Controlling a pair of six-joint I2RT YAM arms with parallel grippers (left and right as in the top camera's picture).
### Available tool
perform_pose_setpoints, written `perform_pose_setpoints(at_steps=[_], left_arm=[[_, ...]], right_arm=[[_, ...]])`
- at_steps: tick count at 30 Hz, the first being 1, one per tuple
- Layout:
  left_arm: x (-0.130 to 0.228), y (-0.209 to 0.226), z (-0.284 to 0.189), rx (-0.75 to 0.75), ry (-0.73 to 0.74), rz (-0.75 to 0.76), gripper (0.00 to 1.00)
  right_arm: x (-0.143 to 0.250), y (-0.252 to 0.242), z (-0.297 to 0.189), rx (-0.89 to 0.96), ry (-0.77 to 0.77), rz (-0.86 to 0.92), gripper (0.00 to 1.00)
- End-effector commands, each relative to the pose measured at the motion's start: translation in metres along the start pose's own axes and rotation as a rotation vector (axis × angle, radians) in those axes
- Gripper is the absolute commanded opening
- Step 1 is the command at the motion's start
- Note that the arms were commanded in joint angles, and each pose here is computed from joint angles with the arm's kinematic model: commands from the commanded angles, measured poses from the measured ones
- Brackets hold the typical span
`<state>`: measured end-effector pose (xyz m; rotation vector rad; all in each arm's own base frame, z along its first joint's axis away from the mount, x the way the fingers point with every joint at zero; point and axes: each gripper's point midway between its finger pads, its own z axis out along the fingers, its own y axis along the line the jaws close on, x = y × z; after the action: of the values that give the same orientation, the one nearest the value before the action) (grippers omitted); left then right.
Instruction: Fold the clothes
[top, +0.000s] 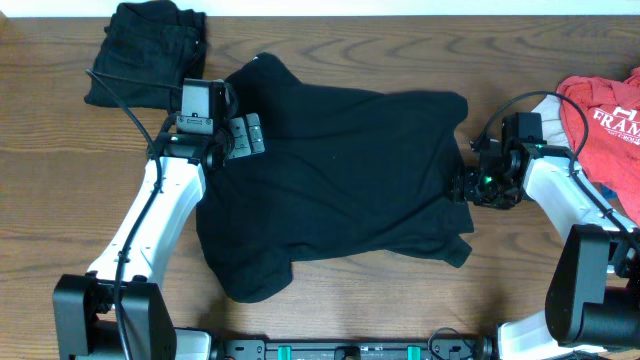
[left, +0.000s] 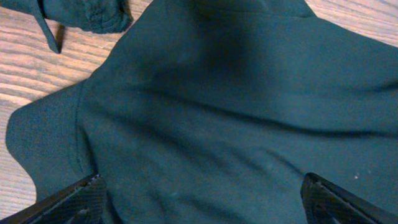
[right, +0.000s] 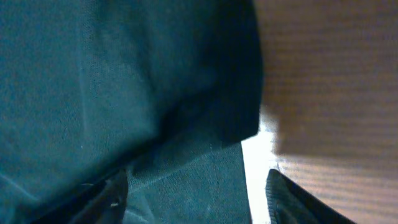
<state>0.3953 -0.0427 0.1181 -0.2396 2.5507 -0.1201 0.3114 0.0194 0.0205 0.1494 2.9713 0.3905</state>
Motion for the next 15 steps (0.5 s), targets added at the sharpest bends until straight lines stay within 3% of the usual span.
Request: perform_pose_setpoints(at_steps=[1, 5, 15], left_arm=[[0.004, 0.001, 0.004, -0.008, 0.015, 0.001, 1.0], [0.004, 0.001, 0.004, -0.008, 0.015, 0.001, 1.0], [0.007, 0.002, 0.004, -0.012, 0.028, 0.001, 1.0]], right_arm=[[-0.003, 0.003, 0.002, -0.025, -0.013, -0.047, 0.6], [-0.009, 0.004, 0.002, -0.03, -0.036, -0.053, 0.47], [-0.004, -0.01, 0.005, 0.044, -0.025, -0.056, 0.53]])
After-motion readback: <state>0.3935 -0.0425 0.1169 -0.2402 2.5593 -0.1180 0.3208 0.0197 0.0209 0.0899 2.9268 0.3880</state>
